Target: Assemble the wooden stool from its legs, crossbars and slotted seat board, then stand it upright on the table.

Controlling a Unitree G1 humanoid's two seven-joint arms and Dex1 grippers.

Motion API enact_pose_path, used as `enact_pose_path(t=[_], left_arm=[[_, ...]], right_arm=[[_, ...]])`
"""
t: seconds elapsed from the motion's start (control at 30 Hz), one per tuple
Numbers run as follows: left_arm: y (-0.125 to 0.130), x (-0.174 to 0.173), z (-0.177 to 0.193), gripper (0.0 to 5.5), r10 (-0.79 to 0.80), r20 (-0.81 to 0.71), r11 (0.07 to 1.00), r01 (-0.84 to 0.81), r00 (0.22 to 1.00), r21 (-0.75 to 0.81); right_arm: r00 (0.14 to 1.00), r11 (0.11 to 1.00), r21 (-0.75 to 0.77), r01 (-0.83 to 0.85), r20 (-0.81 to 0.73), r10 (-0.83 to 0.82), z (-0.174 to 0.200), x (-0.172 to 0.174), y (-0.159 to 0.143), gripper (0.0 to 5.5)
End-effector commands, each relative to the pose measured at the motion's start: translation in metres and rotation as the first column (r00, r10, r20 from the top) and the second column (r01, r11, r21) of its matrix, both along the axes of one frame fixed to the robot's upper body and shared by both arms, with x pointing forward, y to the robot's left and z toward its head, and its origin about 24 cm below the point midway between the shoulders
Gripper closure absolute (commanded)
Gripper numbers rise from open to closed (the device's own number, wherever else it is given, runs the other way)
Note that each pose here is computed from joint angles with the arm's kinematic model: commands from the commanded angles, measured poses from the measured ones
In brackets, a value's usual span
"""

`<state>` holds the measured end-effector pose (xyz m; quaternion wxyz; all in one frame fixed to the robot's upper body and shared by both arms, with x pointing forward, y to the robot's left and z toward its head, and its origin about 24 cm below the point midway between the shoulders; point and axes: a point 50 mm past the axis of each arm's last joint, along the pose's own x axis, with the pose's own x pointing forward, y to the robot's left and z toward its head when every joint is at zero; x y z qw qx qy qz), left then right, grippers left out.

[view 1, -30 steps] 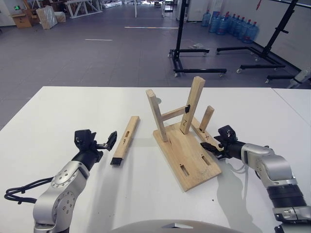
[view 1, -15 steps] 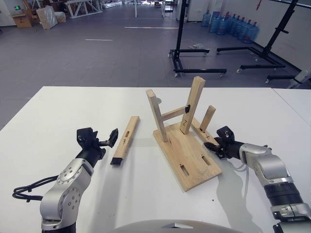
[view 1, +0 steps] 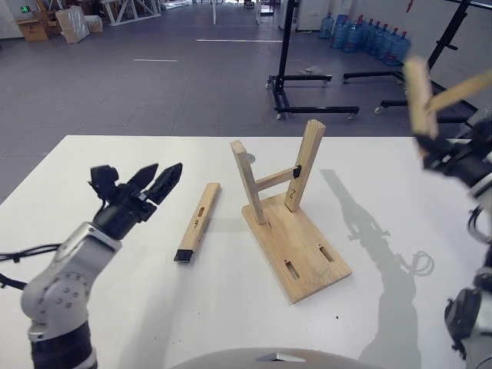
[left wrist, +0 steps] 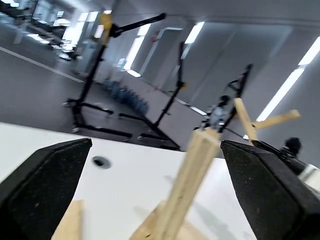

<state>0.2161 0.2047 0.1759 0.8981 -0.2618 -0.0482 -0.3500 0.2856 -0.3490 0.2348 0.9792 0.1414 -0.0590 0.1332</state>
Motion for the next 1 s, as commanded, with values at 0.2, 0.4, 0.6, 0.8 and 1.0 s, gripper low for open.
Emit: enact_pose_path(t=[0.2, 0.4, 0.6, 0.8, 1.0], left_arm=[[-0.040, -0.003, 0.038, 0.75, -0.482, 0.087, 0.872, 0.487, 0.872, -0.050], [-0.058, -0.006, 0.034, 0.75, -0.565, 0.063, 0.809, 0.568, 0.822, -0.151], [-0.063, -0.008, 0.051, 0.75, -0.565, 0.099, 0.764, 0.565, 0.819, -0.310], [-0.074, 0.003, 0.048, 0.75, -0.548, 0.030, 0.772, 0.519, 0.836, -0.368], [-0.080, 0.006, 0.042, 0.75, -0.554, 0.000, 0.783, 0.522, 0.832, -0.338]], right_arm=[[0.365, 0.367, 0.112, -0.923, -0.038, 0.930, -0.017, -0.074, 0.167, 3.44], [0.262, 0.257, 0.212, -0.943, 0.000, 0.965, -0.023, -0.082, 0.184, 3.44], [0.344, 0.342, 0.213, -0.915, -0.025, 0.938, -0.033, -0.075, 0.194, 3.44], [0.317, 0.316, 0.229, -0.921, -0.033, 0.948, -0.043, -0.081, 0.207, 3.44], [0.320, 0.317, 0.242, -0.917, -0.027, 0.947, -0.046, -0.080, 0.209, 3.44]])
